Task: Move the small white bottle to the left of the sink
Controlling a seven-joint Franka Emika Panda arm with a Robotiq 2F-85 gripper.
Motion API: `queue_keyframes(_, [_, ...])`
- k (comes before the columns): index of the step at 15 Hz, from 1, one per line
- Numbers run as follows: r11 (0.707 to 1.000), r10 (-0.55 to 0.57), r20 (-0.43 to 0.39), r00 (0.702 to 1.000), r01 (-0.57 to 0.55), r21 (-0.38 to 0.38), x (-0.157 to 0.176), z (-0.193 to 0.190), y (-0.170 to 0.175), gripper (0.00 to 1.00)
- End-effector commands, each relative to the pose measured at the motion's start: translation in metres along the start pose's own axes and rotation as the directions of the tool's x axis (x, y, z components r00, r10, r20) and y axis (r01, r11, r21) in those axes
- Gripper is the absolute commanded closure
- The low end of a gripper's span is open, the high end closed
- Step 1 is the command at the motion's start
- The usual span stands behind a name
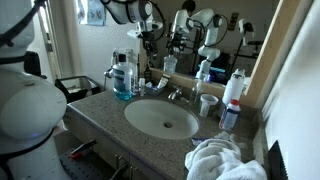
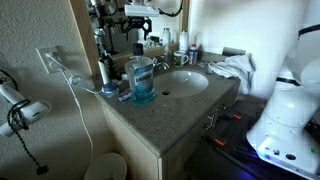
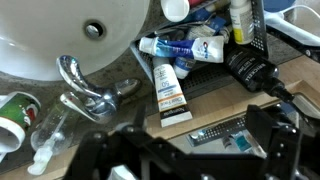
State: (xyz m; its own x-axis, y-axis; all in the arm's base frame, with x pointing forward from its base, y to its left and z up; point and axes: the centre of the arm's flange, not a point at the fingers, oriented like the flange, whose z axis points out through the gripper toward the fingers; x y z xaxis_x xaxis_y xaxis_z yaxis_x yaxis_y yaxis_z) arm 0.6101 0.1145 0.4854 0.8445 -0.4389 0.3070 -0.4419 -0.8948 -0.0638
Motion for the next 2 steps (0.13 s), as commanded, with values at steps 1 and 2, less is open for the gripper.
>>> queue_keyframes(1, [0.999,0.024,-0.012,1.0,-0.024,-0.042,-0.0034,-0.0154,-0.0039,0.0])
queue_keyframes(2, [0.999,0.025,-0.012,1.0,-0.025,-0.046,-0.0054,-0.0158,-0.0054,0.0])
